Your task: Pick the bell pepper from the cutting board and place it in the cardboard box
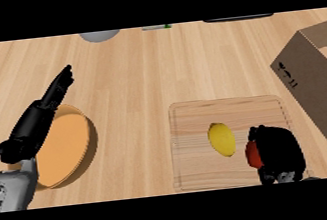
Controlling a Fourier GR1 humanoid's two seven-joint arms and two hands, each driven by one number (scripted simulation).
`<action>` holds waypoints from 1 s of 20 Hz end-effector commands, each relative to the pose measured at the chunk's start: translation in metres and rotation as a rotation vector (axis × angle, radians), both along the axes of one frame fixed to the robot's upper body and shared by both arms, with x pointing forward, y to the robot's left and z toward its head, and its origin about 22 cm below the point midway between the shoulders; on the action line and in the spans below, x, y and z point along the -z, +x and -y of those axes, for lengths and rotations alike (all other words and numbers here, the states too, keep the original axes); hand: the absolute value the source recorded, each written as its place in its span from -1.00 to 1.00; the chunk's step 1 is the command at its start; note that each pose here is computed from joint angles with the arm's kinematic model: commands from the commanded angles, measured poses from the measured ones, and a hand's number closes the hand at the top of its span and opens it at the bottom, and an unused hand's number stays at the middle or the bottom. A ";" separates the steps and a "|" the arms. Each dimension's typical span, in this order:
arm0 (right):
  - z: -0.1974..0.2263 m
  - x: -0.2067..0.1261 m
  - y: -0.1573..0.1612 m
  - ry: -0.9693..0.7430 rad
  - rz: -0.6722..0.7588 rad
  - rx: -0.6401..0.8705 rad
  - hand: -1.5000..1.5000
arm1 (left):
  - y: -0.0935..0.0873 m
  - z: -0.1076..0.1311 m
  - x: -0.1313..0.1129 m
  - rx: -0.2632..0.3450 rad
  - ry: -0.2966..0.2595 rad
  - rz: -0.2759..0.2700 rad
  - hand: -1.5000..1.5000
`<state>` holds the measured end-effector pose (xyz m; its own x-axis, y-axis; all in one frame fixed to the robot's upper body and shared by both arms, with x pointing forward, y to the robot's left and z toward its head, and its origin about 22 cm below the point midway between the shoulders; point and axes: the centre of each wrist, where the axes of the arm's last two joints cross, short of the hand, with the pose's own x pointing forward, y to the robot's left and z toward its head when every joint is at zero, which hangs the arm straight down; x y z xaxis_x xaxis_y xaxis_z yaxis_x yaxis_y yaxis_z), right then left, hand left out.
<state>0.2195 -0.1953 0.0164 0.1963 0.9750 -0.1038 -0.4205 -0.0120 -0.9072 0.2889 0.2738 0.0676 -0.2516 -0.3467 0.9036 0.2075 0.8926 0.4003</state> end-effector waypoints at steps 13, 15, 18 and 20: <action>-0.020 -0.039 0.119 0.288 0.267 -0.106 1.00 | 0.007 0.016 -0.006 0.059 0.007 0.020 0.00; -0.018 -0.058 0.142 0.303 0.356 -0.129 1.00 | 0.009 0.023 -0.005 0.055 -0.001 0.014 0.00; -0.009 -0.042 0.150 0.248 0.461 -0.179 1.00 | 0.012 0.001 -0.004 0.025 0.002 -0.003 0.00; -0.029 -0.074 0.158 0.174 0.505 -0.226 1.00 | 0.007 -0.007 -0.002 0.016 0.004 0.003 0.00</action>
